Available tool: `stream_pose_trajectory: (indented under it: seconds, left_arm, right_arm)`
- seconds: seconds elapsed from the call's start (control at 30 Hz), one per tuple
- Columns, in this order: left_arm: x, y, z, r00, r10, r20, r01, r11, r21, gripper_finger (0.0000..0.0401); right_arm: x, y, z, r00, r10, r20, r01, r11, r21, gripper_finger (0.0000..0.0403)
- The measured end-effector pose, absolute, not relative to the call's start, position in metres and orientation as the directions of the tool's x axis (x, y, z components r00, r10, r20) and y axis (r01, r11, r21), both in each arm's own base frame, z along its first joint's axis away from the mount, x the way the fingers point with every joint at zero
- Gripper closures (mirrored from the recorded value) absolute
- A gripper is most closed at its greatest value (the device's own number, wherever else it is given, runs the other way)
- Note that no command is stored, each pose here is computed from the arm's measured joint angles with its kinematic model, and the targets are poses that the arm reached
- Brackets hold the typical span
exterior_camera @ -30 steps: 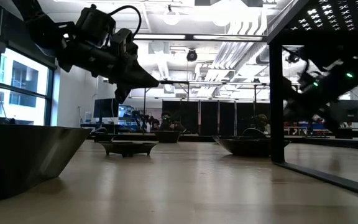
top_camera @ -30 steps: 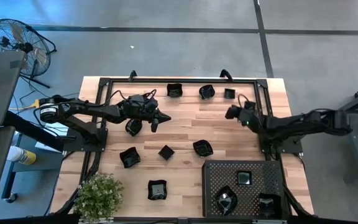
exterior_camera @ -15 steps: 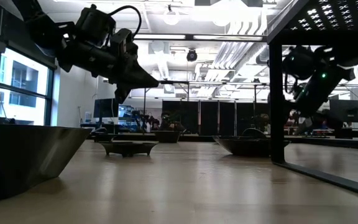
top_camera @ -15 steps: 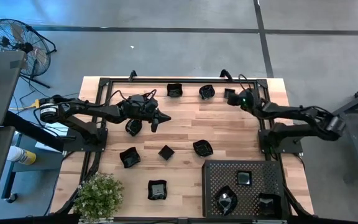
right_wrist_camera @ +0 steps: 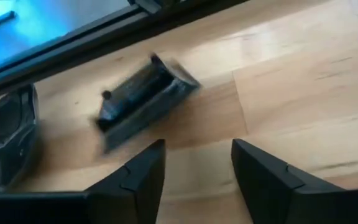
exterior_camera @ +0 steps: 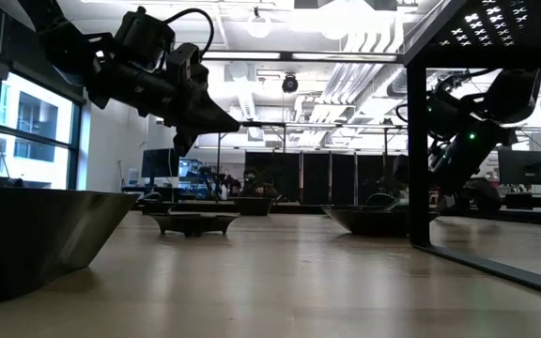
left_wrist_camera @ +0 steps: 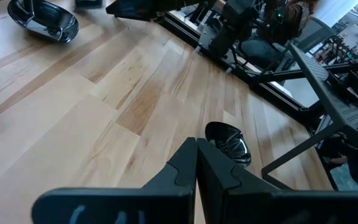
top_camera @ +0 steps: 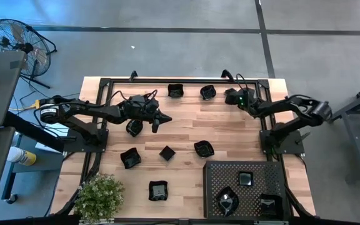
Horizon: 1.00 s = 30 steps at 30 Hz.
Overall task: Pick & Place Mini shaped plates
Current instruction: Stack the black square plate on top of the black square plate on the shelf
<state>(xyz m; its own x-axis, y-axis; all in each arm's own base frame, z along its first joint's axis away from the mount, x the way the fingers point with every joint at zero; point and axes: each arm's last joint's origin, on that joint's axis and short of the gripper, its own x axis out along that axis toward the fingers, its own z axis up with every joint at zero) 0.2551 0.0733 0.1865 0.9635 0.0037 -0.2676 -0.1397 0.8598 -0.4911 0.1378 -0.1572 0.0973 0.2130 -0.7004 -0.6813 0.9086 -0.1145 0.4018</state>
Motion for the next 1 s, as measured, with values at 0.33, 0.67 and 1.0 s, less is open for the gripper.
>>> stream_pose_trajectory:
  seconds: [0.33, 0.67, 1.0]
  left_arm:
    - [0.255, 0.073, 0.185, 0.96, 0.003, -0.282, -0.148, 0.858, -0.493, 0.04]
    - [0.255, 0.074, 0.185, 0.957, 0.042, -0.288, -0.18, 0.864, -0.471, 0.04]
    - [0.255, 0.075, 0.186, 0.959, 0.051, -0.279, -0.192, 0.841, -0.506, 0.04]
  right_arm:
    - [0.139, -0.157, 0.105, 0.266, -0.713, -0.649, 0.851, -0.142, 0.505, 0.0268]
    - [0.147, -0.165, 0.122, 0.294, -0.739, -0.606, 0.834, -0.112, 0.541, 0.0201]
    - [0.149, -0.158, 0.121, 0.391, -0.643, -0.658, 0.855, -0.012, 0.519, 0.0272]
